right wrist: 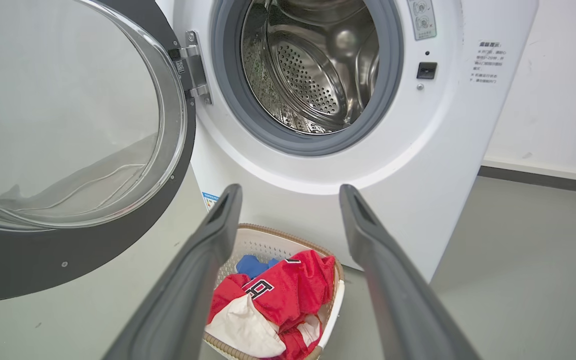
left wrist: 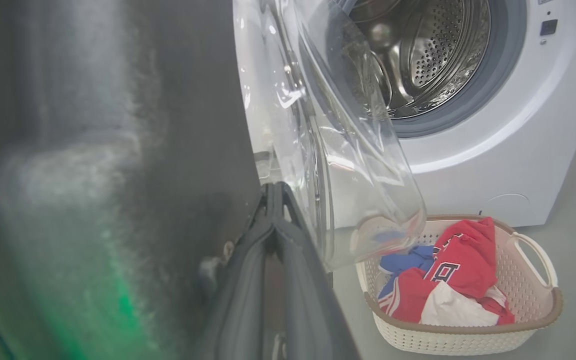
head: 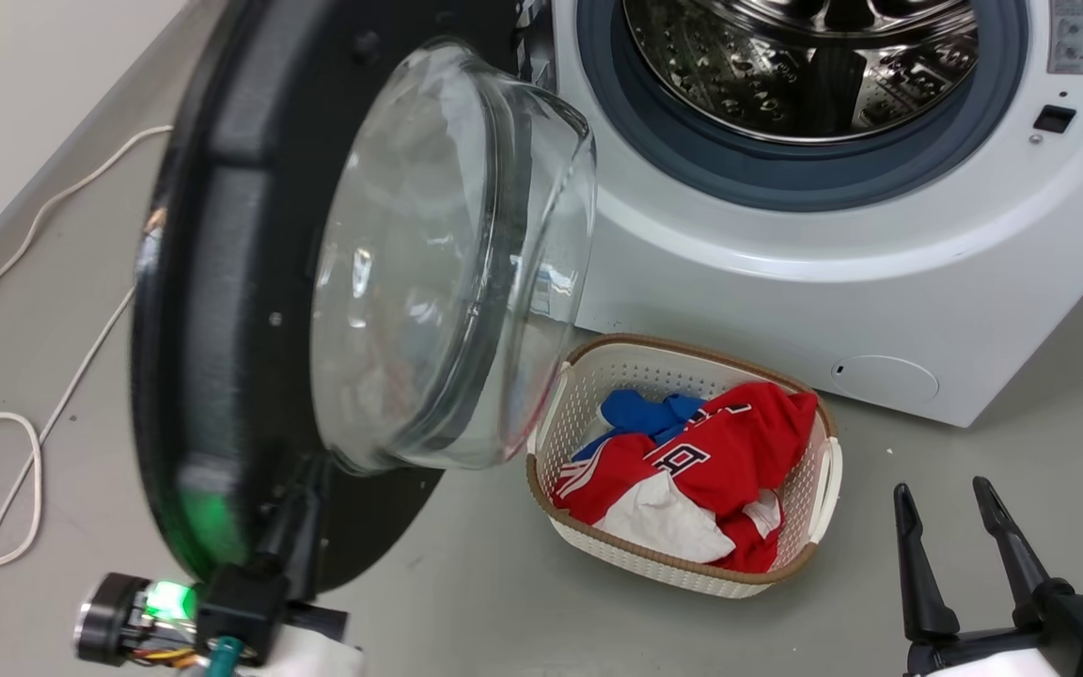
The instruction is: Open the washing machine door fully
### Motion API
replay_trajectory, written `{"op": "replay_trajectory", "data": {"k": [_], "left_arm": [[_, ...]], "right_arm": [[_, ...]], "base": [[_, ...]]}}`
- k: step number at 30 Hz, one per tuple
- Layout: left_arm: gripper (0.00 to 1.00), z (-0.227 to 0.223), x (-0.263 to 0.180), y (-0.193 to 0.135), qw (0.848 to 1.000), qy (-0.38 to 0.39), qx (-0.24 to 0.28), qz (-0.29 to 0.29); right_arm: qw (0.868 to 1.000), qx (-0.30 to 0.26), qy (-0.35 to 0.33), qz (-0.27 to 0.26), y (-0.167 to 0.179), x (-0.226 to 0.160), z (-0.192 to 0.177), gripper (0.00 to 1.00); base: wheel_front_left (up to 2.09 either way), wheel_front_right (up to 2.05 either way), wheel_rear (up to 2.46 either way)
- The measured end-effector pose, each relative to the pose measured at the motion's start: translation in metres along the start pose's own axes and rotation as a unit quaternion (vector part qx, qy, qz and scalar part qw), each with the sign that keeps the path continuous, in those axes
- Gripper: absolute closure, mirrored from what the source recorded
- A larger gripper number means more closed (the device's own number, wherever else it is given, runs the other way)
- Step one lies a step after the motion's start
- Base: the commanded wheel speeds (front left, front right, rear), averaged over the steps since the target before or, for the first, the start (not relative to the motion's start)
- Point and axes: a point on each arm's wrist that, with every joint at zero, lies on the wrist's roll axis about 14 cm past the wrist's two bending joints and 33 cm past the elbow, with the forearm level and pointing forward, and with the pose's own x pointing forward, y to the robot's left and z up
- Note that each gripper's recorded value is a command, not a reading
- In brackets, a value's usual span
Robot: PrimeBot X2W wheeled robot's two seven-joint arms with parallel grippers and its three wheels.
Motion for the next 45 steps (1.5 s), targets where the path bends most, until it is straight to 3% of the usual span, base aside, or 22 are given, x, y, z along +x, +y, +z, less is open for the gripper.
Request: {"op": "replay_trajectory", "data": {"k": [25, 45], "left_arm": [[1.00, -0.029, 0.030, 0.125, 0.983, 0.048, 0.032, 0.177], [1.00, -0.050, 0.076, 0.189, 0.967, 0.071, 0.033, 0.241]], "right_arm": [[0.999, -0.008, 0.030, -0.016, -0.019, 0.019, -0.029, 0.00], [0.998, -0.019, 0.048, -0.027, -0.041, 0.033, -0.052, 0.00]], "base": [[0.00, 0.00, 0.00], [0.00, 0.00, 0.00]]}}
